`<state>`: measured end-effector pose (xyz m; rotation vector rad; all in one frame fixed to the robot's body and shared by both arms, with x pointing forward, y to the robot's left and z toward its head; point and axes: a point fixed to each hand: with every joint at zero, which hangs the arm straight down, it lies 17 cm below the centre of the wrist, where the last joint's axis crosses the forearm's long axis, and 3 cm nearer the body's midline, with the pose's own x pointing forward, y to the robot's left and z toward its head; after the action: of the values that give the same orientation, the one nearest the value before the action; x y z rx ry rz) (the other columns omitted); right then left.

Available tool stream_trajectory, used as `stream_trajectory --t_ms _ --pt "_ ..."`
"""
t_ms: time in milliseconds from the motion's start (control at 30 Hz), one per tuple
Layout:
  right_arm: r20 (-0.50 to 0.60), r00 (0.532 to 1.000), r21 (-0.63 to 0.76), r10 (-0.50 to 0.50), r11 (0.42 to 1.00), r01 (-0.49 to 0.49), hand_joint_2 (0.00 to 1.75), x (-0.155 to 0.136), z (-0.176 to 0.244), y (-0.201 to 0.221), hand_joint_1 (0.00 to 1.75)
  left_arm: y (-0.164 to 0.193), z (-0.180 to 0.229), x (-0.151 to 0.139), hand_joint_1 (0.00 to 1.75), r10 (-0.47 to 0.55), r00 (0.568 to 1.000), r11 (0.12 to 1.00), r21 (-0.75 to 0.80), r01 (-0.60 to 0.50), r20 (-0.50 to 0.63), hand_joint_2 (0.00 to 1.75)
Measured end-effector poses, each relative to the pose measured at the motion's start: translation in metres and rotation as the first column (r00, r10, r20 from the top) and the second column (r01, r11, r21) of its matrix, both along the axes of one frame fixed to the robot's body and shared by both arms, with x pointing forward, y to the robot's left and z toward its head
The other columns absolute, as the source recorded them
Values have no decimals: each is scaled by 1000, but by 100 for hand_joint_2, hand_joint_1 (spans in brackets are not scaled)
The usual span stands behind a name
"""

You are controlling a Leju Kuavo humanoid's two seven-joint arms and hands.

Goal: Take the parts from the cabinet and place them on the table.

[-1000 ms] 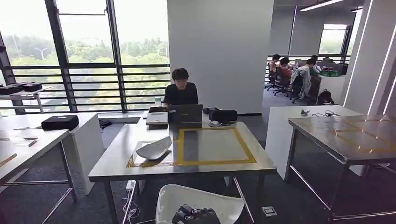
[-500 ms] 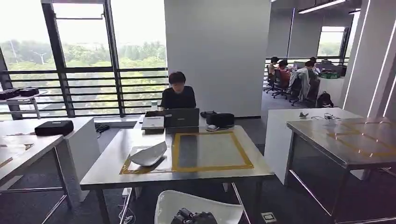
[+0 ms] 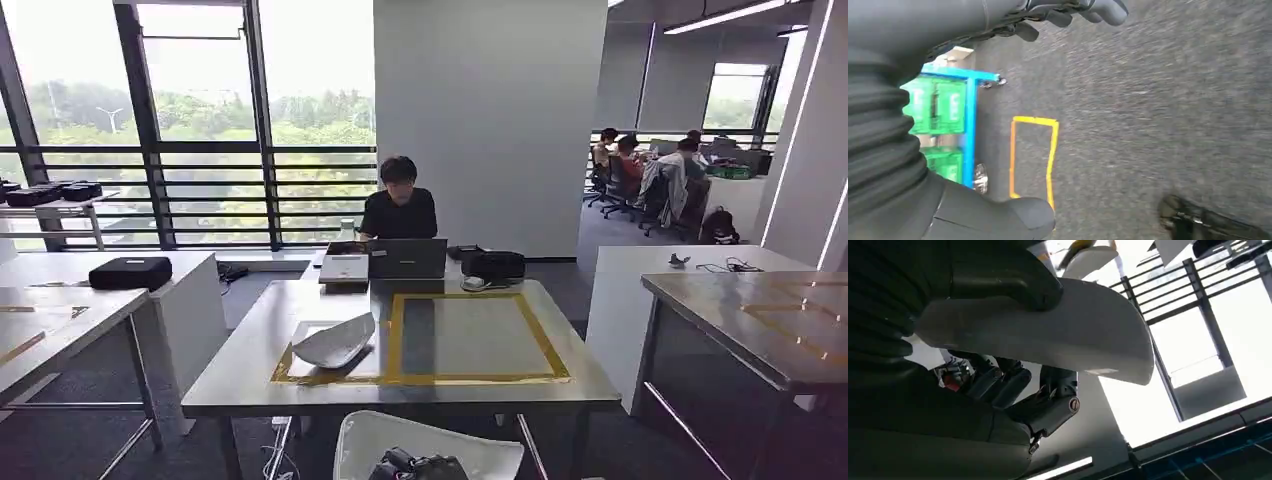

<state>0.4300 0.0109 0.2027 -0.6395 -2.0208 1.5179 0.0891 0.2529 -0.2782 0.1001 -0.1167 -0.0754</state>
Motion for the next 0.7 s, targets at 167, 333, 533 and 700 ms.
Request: stream_trajectory --t_ms 167,333,533,700 --pt "5 1000 3 0 1000 0 175 1 3 0 175 -2 0 0 0 -5 1000 1000 -4 5 -3 175" --pt "1 1000 0 4 1000 -4 175 -1 1 1 175 0 0 -3 0 -4 1000 1000 -1 4 -9 175" --pt "-4 1000 -8 9 1000 -9 175 -1 -1 2 175 1 -1 -4 0 -4 1000 1000 0 4 -8 175" --pt "10 1000 -8 24 1000 -24 175 -1 4 4 175 0 -1 -4 0 -4 1000 1000 -1 4 -10 175"
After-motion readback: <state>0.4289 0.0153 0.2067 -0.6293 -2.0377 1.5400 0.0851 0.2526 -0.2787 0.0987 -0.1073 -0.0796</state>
